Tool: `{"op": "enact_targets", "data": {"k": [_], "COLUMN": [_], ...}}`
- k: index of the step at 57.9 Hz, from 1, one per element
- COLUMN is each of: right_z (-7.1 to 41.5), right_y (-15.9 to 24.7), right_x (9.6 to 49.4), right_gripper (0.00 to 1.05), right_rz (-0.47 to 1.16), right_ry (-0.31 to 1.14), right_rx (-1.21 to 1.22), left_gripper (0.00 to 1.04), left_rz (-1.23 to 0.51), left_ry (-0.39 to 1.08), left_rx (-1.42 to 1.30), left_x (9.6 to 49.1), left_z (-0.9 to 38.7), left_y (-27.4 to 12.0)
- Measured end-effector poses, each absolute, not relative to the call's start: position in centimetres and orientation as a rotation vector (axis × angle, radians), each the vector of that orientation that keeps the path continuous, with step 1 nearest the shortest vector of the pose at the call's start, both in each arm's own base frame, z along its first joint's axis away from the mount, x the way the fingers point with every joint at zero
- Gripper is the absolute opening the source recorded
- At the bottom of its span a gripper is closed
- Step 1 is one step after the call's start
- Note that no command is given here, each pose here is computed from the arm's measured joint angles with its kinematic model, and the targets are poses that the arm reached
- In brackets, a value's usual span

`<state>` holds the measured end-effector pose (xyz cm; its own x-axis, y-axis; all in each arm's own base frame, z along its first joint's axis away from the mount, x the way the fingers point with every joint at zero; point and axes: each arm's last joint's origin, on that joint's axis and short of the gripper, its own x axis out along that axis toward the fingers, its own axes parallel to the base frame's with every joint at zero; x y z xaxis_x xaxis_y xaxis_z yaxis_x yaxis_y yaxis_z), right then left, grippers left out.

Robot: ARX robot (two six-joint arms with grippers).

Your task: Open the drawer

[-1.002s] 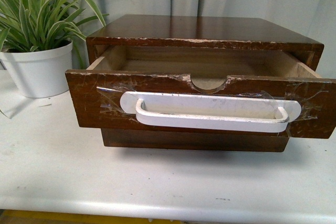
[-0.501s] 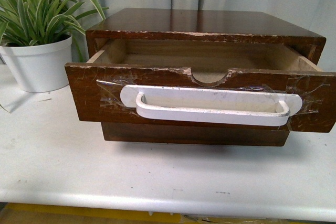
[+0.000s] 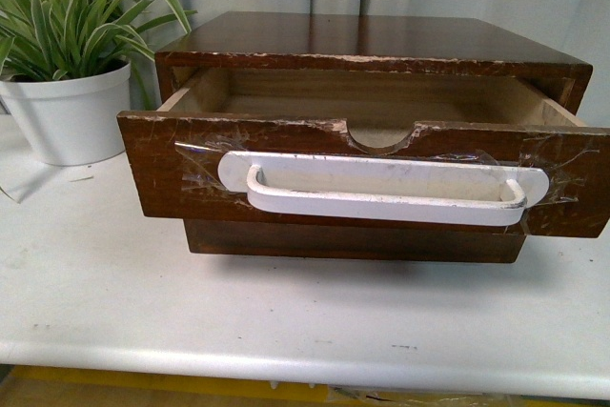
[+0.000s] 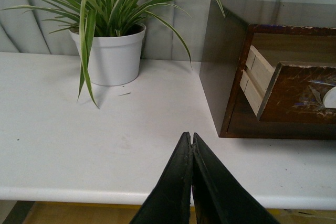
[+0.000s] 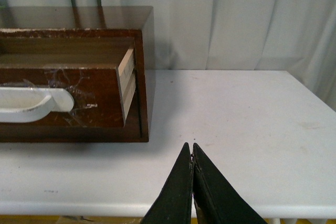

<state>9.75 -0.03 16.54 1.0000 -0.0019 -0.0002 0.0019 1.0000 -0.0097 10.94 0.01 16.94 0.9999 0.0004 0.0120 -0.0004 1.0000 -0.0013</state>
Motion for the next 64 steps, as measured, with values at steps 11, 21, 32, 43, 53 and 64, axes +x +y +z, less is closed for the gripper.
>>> {"op": "enact_targets", "data": {"k": [11, 21, 32, 43, 53, 64], "right_z": [16.5, 16.5, 16.5, 16.5, 16.5, 16.5], "right_y": [0.0, 0.0, 0.0, 0.0, 0.0, 0.0], "right_x": [9.7, 9.7, 9.7, 9.7, 9.7, 9.7], "right_gripper": [0.01, 0.01, 0.01, 0.15, 0.49, 0.83], "right_rz": [-0.002, -0.002, -0.002, -0.002, -0.002, -0.002], "right_ry": [0.000, 0.000, 0.000, 0.000, 0.000, 0.000], "right_rx": [-0.010, -0.010, -0.010, -0.010, -0.010, -0.010], "left_gripper": [0.04, 0.04, 0.04, 0.23, 0.58, 0.92], "left_rz": [0.001, 0.001, 0.001, 0.000, 0.001, 0.000], "left_ry": [0.018, -0.005, -0.006, -0.007, -0.007, -0.007], "left_rx": [-0.002, -0.001, -0.002, -0.002, -0.002, -0.002], "left_x": [10.0, 9.8, 9.7, 9.7, 9.7, 9.7], "left_z": [16.5, 16.6, 16.6, 16.6, 16.6, 16.6], "left_y": [0.0, 0.0, 0.0, 0.0, 0.0, 0.0]}}
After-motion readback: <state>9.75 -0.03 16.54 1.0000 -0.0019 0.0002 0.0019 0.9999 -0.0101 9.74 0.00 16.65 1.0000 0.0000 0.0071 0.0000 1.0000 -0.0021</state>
